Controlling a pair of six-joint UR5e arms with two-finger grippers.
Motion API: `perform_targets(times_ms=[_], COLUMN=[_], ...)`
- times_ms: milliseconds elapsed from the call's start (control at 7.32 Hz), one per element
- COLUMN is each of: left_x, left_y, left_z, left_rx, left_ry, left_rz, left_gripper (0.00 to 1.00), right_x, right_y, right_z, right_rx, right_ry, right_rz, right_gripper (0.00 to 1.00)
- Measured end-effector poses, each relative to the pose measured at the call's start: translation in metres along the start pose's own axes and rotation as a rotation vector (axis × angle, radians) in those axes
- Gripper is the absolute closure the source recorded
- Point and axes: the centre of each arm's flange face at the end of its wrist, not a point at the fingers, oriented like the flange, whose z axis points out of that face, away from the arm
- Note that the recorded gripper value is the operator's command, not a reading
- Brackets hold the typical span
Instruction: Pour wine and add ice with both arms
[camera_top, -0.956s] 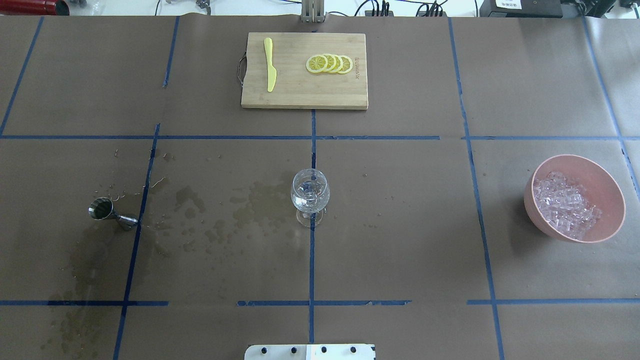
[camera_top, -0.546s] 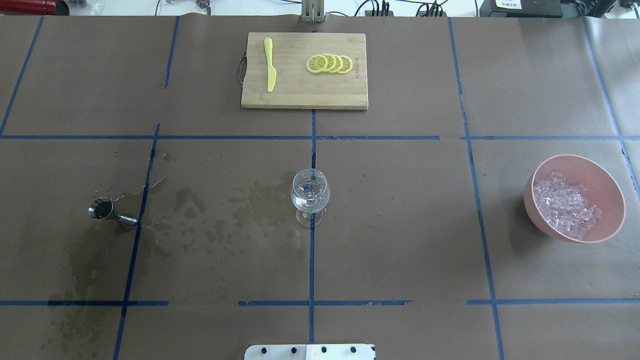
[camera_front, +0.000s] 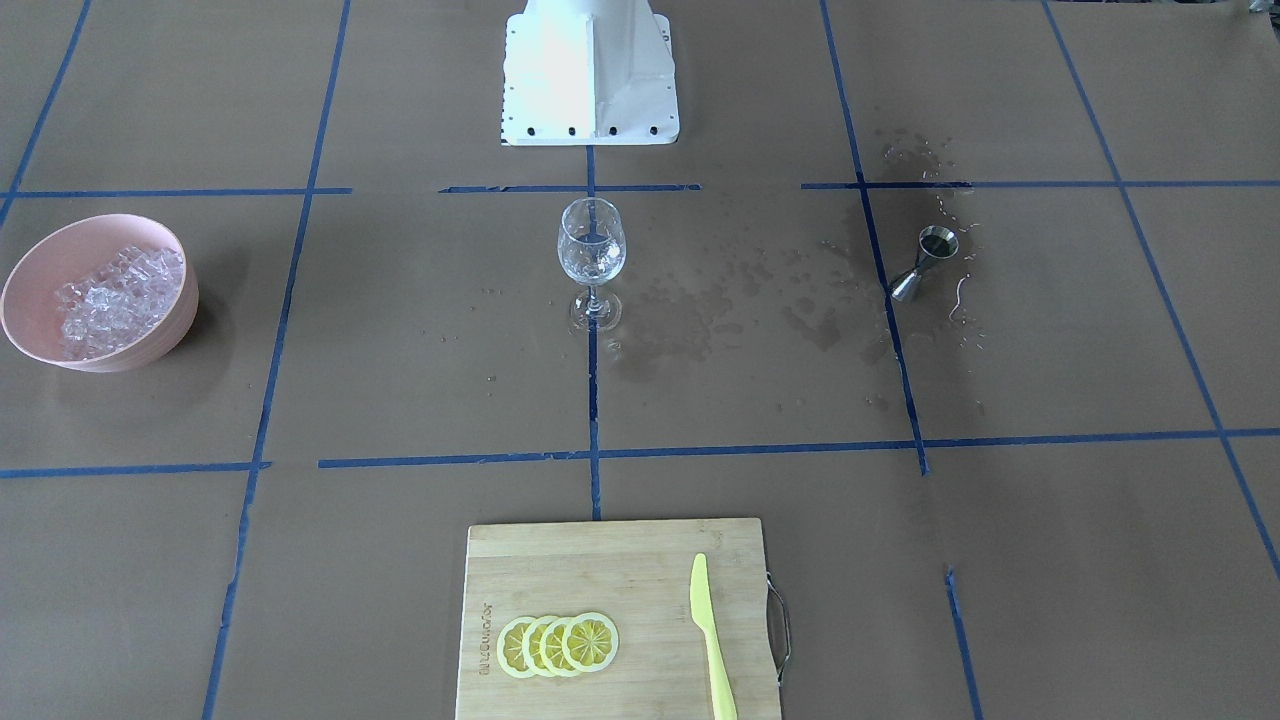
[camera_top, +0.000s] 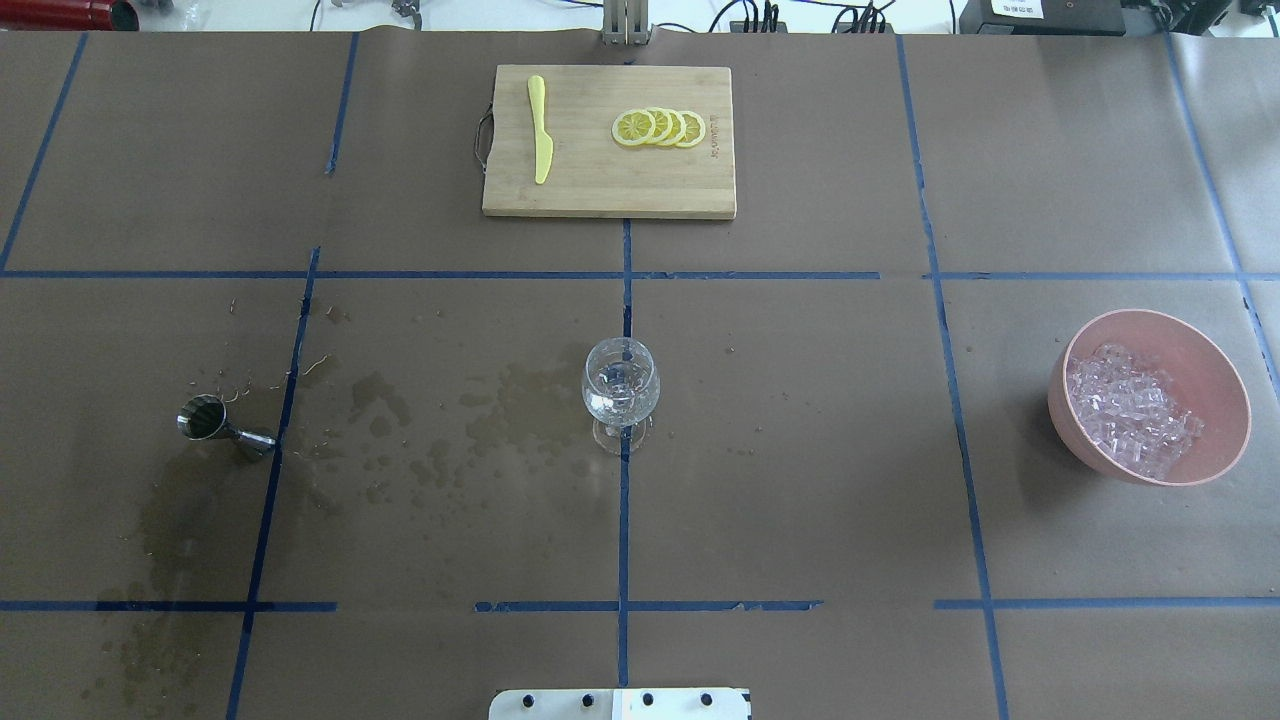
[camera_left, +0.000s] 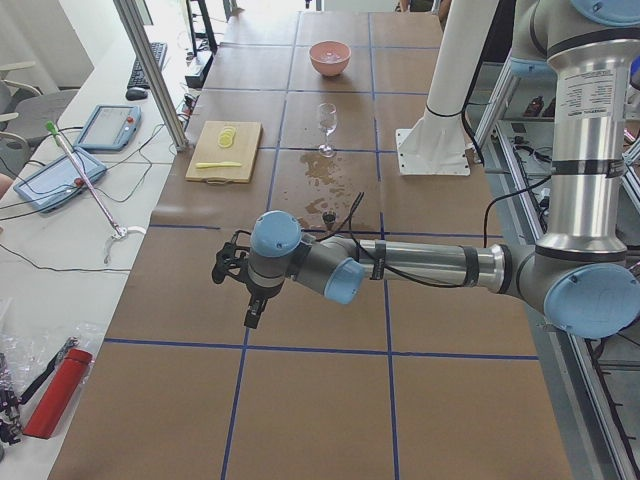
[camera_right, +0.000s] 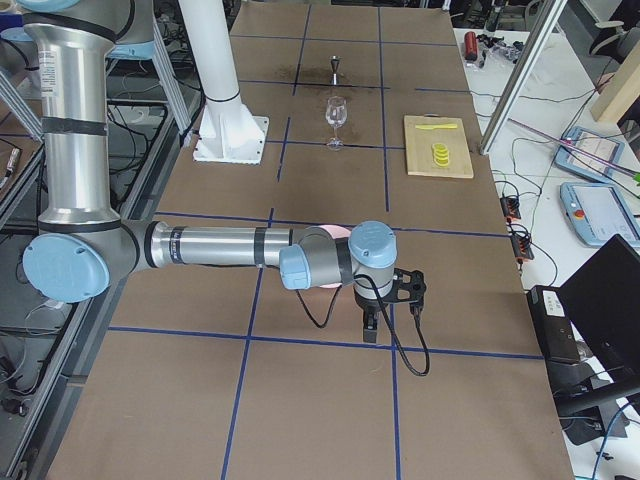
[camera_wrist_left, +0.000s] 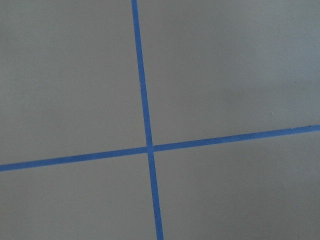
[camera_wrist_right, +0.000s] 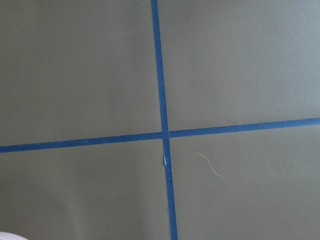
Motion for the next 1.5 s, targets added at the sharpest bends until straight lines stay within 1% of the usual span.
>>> perform_targets(times_ms=[273, 410, 546, 683, 819, 956, 1093, 1229, 1502], left_x=[0.019, 0.048, 0.088, 0.130, 0.173, 0.209, 0.237, 0.259, 0.299], left_y=[0.013, 0.013, 0.013, 0.020, 0.038, 0.061, 0.078, 0.090, 0.118], left_z=[0.005, 0.021, 0.043, 0.060, 0.067, 0.056, 0.042, 0.040, 0.059], left_rx=[0.088, 0.120, 0.178, 0.245, 0.308, 0.370, 0.428, 0.490, 0.610], left_ry=[0.046, 0.077, 0.090, 0.106, 0.132, 0.147, 0.152, 0.135, 0.076], left_rz=[0.079, 0.075, 0.058, 0.012, -0.046, -0.081, -0.114, -0.156, -0.195], left_gripper=[0.00, 0.00, 0.00, 0.00, 0.00, 0.07, 0.02, 0.01, 0.01], right_x=[-0.001, -0.001, -0.002, -0.003, -0.004, -0.004, -0.005, -0.005, -0.005], right_y=[-0.001, -0.001, -0.001, -0.002, -0.002, -0.002, -0.002, -0.002, -0.001], right_z=[-0.001, -0.001, -0.001, -0.001, -0.002, -0.003, -0.004, -0.004, -0.005], right_rx=[0.002, 0.002, 0.002, 0.003, 0.004, 0.006, 0.007, 0.008, 0.009], right_ry=[0.000, -0.001, -0.002, -0.002, -0.003, -0.003, -0.003, -0.004, -0.004], right_rz=[-0.001, -0.001, -0.002, -0.003, -0.004, -0.006, -0.008, -0.008, -0.008], right_gripper=[0.00, 0.00, 0.00, 0.00, 0.00, 0.00, 0.00, 0.00, 0.00])
